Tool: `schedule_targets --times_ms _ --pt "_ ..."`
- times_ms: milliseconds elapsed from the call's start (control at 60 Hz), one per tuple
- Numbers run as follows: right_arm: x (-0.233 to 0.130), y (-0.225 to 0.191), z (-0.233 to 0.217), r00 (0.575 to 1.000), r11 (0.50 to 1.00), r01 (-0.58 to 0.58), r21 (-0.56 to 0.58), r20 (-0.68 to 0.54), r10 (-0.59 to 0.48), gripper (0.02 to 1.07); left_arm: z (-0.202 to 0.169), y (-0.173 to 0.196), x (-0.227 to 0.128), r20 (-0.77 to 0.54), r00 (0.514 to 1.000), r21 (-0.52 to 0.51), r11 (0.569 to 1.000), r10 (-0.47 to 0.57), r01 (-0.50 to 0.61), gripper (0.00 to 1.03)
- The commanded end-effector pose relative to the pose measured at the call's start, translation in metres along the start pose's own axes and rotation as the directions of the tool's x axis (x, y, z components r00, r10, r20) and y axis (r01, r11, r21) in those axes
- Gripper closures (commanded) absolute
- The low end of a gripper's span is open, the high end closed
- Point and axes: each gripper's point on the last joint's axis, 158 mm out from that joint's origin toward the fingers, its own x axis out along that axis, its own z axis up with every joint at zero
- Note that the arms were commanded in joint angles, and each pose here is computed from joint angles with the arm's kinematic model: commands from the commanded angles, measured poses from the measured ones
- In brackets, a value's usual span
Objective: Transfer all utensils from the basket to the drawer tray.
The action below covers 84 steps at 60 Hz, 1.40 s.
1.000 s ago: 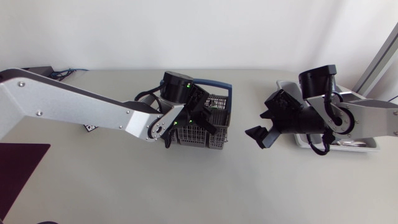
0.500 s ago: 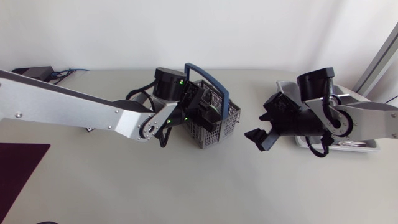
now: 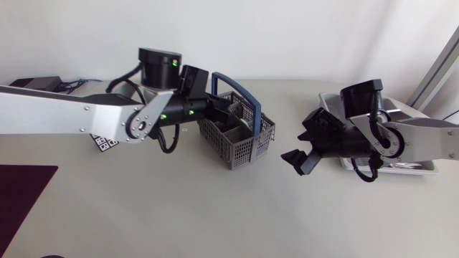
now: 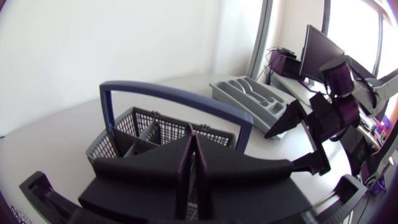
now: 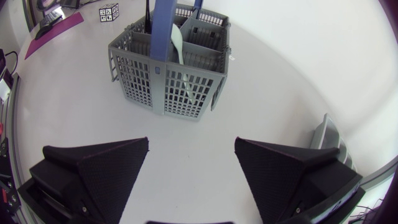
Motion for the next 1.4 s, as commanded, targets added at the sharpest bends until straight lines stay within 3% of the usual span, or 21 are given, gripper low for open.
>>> schedule_targets --times_ms 0,200,417,633,733,867,933,1117,1383 --pt "-0.01 -0.001 0.005 0.999 1.0 0.022 -0.01 0.031 -0.022 0.07 0.021 0.002 -0.027 0.046 0.999 -0.036 0.999 -0.011 0.012 1.0" --pt "-0.032 -0.001 0.023 0.993 0.998 0.057 -0.018 0.101 -0.055 0.07 0.061 -0.002 -0.071 0.114 0.992 -0.033 0.998 -0.05 0.054 1.0" --pt "-0.062 0.009 0.046 0.984 0.997 0.061 -0.053 0.172 -0.052 0.07 0.063 -0.029 -0.091 0.069 0.97 -0.09 0.967 -0.232 0.237 1.0" --pt "-0.087 0.05 0.074 0.957 0.984 -0.165 -0.066 0.232 0.176 0.07 0.048 -0.06 -0.09 0.002 0.903 -0.142 0.894 -0.429 0.425 1.0" --pt "-0.096 0.072 0.088 0.925 0.961 -0.262 -0.093 0.258 0.277 0.07 0.039 -0.085 -0.086 -0.027 0.843 -0.164 0.835 -0.536 0.526 1.0" --pt "-0.102 0.094 0.105 0.89 0.934 -0.334 -0.127 0.284 0.357 0.08 0.029 -0.104 -0.084 -0.052 0.802 -0.172 0.796 -0.595 0.58 1.0" --pt "-0.099 0.102 0.111 0.879 0.922 -0.36 -0.144 0.279 0.387 0.12 0.025 -0.112 -0.084 -0.062 0.77 -0.189 0.765 -0.635 0.615 1.0" --pt "-0.08 0.115 0.118 0.864 0.899 -0.41 -0.158 0.248 0.438 0.14 0.023 -0.119 -0.087 -0.065 0.743 -0.199 0.738 -0.666 0.644 1.0" --pt "-0.076 0.129 0.123 0.83 0.865 -0.462 -0.194 0.251 0.499 0.42 0.023 -0.122 -0.094 -0.059 0.694 -0.242 0.685 -0.717 0.687 1.0"
